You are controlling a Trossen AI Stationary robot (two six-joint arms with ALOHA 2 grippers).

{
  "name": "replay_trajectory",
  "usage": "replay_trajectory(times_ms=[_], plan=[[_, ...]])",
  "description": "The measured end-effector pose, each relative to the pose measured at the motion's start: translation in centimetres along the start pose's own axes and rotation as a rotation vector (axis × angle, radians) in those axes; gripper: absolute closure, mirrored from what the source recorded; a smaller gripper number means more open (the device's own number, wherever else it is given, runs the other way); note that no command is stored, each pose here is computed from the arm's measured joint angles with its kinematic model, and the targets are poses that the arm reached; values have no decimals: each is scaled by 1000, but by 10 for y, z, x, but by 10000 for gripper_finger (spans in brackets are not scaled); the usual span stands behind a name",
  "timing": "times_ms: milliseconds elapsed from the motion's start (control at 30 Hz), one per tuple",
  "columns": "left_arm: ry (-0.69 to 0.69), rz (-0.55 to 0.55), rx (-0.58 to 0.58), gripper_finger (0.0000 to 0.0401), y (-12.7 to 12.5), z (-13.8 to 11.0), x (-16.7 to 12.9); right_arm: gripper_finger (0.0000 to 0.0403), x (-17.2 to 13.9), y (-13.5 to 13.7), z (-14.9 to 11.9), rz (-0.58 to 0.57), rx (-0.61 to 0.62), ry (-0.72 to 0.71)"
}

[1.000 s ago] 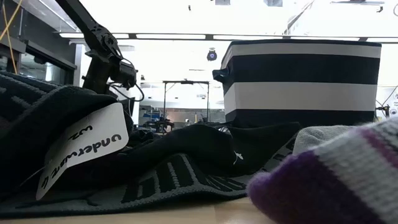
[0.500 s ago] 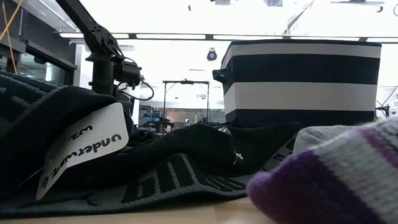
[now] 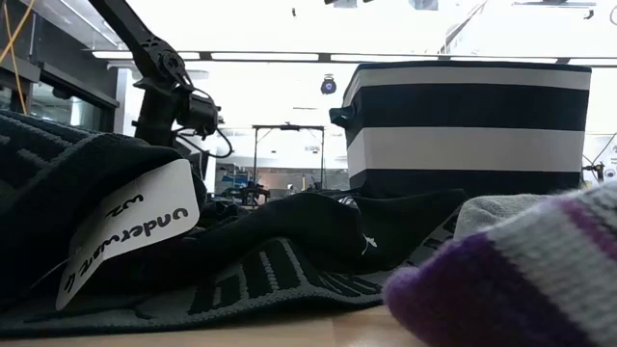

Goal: Pick & Place Cloths
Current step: Put the gray and pink sock into the yellow bin, then put the blue sock into the yellow bin

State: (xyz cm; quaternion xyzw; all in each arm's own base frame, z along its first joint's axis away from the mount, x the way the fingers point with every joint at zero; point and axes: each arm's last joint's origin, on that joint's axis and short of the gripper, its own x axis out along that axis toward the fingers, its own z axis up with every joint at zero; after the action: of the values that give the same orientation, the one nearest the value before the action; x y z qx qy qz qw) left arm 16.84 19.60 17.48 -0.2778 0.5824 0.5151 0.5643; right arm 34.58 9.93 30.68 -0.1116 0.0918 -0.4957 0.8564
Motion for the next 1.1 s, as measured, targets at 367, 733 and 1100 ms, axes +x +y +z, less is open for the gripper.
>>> replay_trajectory(times_ms=[367, 733, 1100], plan=[[17, 80, -2, 395, 4, -4, 0, 82, 0, 0, 0, 2, 4, 0], [7, 11, 62, 266, 2, -2, -2, 82, 0, 0, 0, 5, 6, 0], [-106, -93, 49, 172, 17, -11, -38, 82, 0, 1, 0, 31, 28, 0]])
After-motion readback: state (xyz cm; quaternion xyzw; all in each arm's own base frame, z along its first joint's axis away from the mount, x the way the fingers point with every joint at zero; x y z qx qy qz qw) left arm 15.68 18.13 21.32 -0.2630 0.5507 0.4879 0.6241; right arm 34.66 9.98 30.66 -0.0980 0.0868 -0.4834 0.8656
